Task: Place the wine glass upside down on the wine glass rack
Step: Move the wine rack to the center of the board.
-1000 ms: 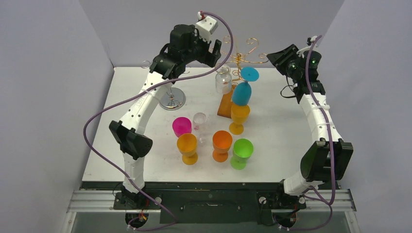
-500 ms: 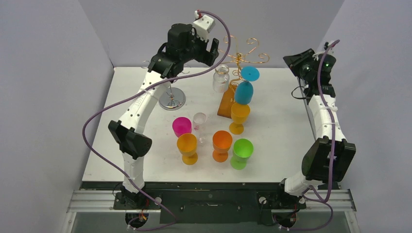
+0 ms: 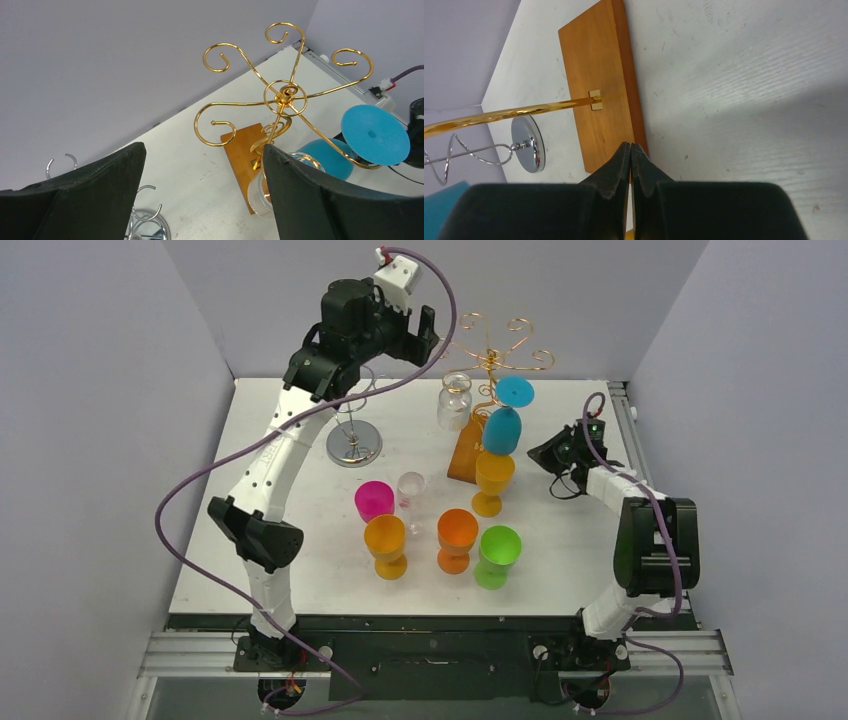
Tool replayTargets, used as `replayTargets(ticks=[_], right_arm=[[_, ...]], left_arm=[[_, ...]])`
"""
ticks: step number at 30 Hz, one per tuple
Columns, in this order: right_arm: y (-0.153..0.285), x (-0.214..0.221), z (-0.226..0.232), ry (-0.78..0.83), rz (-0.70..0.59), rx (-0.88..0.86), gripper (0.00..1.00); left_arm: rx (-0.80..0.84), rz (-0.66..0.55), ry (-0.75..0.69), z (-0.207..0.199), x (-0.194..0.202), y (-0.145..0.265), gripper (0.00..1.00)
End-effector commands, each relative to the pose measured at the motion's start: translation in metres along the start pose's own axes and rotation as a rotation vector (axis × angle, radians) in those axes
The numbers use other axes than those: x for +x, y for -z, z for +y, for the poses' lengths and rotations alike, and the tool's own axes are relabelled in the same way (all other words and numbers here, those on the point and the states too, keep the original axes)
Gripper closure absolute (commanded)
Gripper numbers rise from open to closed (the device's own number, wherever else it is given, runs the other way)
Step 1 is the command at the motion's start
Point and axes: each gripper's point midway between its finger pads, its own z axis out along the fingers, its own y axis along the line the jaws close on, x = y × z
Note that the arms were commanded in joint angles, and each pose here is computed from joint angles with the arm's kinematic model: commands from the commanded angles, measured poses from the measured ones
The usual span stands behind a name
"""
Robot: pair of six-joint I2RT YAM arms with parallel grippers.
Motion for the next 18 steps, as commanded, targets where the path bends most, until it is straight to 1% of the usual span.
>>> replayTargets(ticks=[1, 5, 12, 18], right_arm=[[-0.025, -0.008, 0.010, -0.023, -0.057, -0.046, 1.00], [-0.044, -0.001, 0.001, -0.052, -0.037, -0.028, 1.00], [-0.063, 0.052, -0.005, -0.062, 0.046, -0.008, 1.00], [-0.072, 0.097, 0.003, -0.089, 0.105, -0.029, 1.00]], left_arm=[[-0.009, -0.139, 0.006, 0.001, -0.057, 0.045, 0.15], [-0.029, -0.155, 0.005, 0.007, -0.062, 0.055, 0.14], [-0.065, -0.184, 0.005, 0.015, -0.073, 0.068, 0.13], [-0.079, -0.190, 0.005, 0.018, -0.075, 0.072, 0.13]])
